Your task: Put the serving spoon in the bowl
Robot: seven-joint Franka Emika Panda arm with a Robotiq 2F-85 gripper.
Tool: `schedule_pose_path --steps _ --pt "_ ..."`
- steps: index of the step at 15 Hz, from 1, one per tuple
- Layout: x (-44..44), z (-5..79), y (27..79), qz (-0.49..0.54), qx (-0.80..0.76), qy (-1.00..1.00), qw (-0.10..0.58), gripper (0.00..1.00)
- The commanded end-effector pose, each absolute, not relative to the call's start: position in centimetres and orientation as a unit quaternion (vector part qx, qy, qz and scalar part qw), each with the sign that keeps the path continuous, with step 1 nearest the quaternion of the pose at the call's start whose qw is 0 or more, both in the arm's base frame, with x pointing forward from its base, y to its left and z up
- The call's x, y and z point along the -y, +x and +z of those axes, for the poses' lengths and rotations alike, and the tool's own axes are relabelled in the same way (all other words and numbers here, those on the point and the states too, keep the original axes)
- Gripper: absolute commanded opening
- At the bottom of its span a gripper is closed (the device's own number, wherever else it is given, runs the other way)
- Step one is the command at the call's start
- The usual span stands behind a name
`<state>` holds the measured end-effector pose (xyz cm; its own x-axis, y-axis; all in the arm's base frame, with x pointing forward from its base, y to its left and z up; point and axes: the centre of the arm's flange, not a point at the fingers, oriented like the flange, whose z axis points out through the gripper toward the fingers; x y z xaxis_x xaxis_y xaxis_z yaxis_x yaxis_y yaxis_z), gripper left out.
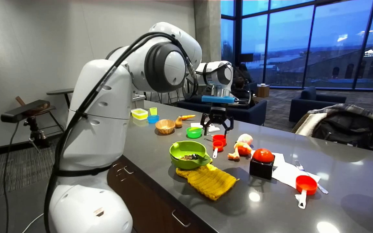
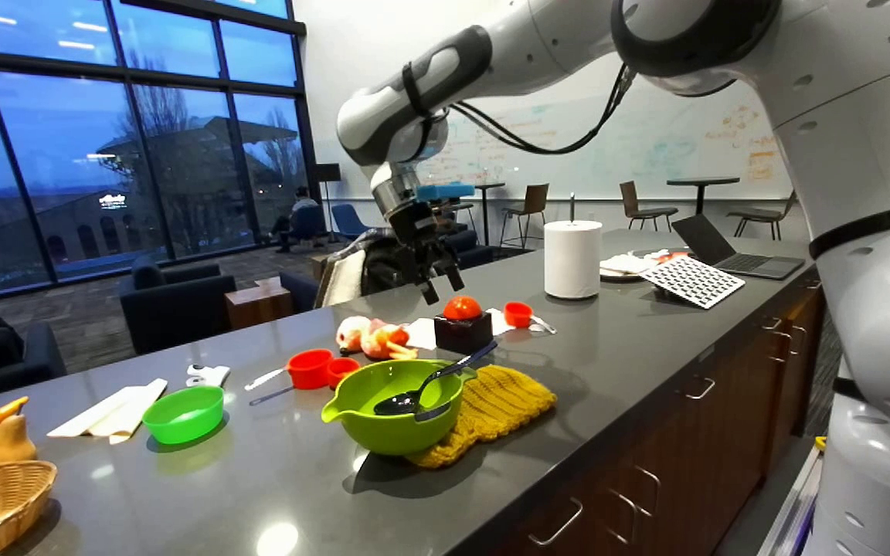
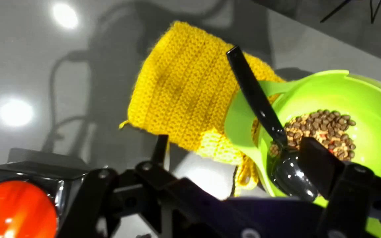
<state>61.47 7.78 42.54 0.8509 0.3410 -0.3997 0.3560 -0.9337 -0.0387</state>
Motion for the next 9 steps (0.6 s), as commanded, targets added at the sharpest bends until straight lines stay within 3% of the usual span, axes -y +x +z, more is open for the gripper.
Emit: schedule_pose_path --steps 1,5,9 --pt "-2.7 45.3 59.4 -0.116 -0.152 0.981 -0.021 1.0" --pt "3.1 47.3 59.3 -0.026 -0.102 0.994 -0.044 1.0" --pt "8.2 48.5 58.7 0.024 -0.06 0.998 -0.021 1.0"
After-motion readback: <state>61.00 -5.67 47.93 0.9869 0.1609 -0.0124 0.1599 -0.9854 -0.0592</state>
